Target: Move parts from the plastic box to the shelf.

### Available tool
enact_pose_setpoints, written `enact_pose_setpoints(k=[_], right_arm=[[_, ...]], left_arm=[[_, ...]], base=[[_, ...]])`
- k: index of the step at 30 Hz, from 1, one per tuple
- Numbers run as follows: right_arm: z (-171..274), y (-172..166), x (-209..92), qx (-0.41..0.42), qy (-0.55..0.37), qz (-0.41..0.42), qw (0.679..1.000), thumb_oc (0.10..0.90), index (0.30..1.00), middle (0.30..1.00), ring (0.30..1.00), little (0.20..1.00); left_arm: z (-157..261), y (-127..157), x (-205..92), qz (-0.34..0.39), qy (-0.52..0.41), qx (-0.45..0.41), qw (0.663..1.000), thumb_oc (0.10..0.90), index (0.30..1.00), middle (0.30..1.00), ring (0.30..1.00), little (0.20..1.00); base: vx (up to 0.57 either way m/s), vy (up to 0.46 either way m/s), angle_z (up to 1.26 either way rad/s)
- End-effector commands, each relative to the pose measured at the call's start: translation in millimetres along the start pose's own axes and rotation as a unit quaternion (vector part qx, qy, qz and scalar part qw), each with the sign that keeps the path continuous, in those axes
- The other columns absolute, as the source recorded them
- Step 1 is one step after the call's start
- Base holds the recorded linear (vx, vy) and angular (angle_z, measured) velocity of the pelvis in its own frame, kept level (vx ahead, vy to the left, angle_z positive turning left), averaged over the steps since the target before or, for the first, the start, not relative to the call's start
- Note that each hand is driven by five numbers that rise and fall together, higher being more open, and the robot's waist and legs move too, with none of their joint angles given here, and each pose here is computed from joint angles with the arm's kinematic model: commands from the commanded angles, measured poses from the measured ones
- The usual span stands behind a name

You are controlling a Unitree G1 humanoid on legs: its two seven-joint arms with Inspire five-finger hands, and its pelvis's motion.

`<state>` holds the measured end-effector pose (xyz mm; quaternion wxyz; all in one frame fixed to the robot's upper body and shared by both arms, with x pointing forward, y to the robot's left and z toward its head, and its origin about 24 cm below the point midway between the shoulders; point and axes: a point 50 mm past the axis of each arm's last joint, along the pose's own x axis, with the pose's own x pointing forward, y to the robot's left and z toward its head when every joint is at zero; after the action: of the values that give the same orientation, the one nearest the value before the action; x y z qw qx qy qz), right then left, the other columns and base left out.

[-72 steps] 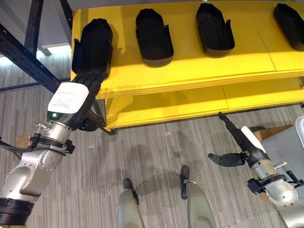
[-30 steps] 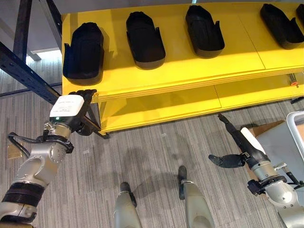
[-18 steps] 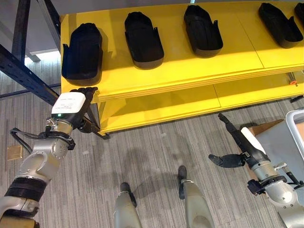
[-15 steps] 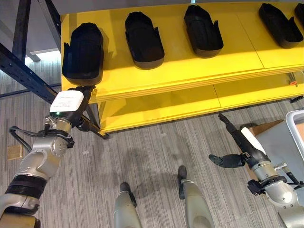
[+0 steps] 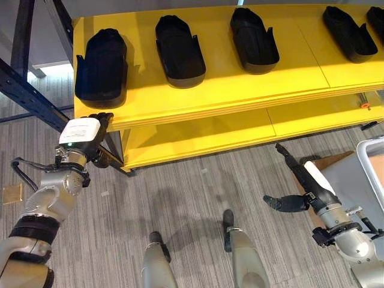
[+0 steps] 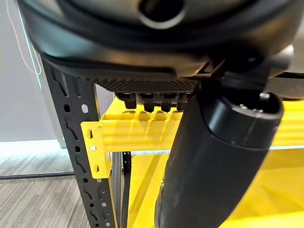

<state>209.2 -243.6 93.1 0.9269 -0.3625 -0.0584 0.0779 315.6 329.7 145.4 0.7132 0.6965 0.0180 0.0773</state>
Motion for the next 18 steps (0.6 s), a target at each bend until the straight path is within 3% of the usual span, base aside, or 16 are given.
enact_pose_setpoints(k=[1, 18], right_arm=[[35, -24, 4, -0.015, -0.102, -0.058, 0.993, 0.9, 1.0, 1.0, 1.0, 1.0], [34, -23, 5, -0.012, -0.101, -0.053, 0.993, 0.9, 1.0, 1.0, 1.0, 1.0]], left_arm=[[12, 41, 16, 0.101, -0.015, -0.019, 0.995, 0.9, 1.0, 1.0, 1.0, 1.0], [18, 60, 30, 0.111, -0.017, 0.004, 0.994, 0.9, 1.0, 1.0, 1.0, 1.0]], base=[[0.0, 0.0, 0.0], [0.0, 0.0, 0.0]])
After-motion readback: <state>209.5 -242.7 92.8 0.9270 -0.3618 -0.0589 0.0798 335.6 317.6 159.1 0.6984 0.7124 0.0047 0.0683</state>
